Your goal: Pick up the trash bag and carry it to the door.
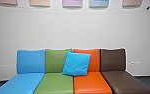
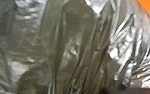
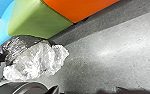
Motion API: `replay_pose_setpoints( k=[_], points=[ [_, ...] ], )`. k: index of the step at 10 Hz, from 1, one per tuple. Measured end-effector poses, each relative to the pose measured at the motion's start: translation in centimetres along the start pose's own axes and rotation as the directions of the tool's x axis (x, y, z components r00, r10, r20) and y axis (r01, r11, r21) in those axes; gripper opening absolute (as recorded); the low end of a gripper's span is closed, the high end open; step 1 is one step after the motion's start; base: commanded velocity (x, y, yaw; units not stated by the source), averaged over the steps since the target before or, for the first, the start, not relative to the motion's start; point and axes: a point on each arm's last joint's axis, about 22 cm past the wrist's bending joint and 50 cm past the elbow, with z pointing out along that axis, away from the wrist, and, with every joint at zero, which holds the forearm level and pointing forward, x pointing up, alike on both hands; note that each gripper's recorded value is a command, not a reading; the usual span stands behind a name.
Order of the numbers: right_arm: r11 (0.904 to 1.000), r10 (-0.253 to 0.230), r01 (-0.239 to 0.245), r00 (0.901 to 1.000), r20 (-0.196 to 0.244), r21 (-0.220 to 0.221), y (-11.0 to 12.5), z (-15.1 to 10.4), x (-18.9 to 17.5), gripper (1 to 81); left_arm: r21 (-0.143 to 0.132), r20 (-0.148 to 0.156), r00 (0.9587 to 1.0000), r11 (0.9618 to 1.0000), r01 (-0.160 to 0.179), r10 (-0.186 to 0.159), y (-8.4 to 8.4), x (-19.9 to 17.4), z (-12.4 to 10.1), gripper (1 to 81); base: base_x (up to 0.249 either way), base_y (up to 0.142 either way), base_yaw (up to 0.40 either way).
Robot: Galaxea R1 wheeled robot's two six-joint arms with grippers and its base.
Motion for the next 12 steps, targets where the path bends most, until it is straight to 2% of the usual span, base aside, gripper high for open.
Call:
replay_pose_setpoints(
  k=[1,3,7,11,12],
  points=[
    [1.0000,0.005,-0.005,1.0000,0.007,-0.001,-0.5,-0.4,-0.7,81.1,0.001,0.020,0.9997,0.9998,-0.018,0.017,-0.1,-1.6,-0.4,1.0,0.000,0.000,0.000],
    [0.9995,0.031,-0.031,0.9983,0.049,0.002,-1.6,-0.1,-3.4,81.1,0.009,0.051,0.9978,0.9990,-0.044,0.044,-0.9,-4.7,-0.7,1.0,0.000,0.000,0.000],
    [0.9959,0.090,-0.088,0.9894,0.114,-0.021,-2.7,-1.4,-8.5,81.1,0.053,0.092,0.9945,0.9971,-0.055,0.050,-5.0,-12.2,-2.2,1.0,0.000,0.000,0.000],
    [0.9886,0.140,-0.130,0.9791,0.148,-0.077,-2.5,-2.0,-14.0,81.1,0.065,0.122,0.9906,0.9953,-0.071,0.063,-6.1,-20.1,-3.3,1.0,0.000,0.000,0.000],
    [0.9866,0.151,-0.138,0.9754,0.161,-0.086,-2.8,-1.7,-15.8,81.1,0.068,0.134,0.9895,0.9955,-0.066,0.056,-6.3,-22.1,-3.9,1.0,0.000,0.000,0.000]
  ],
)
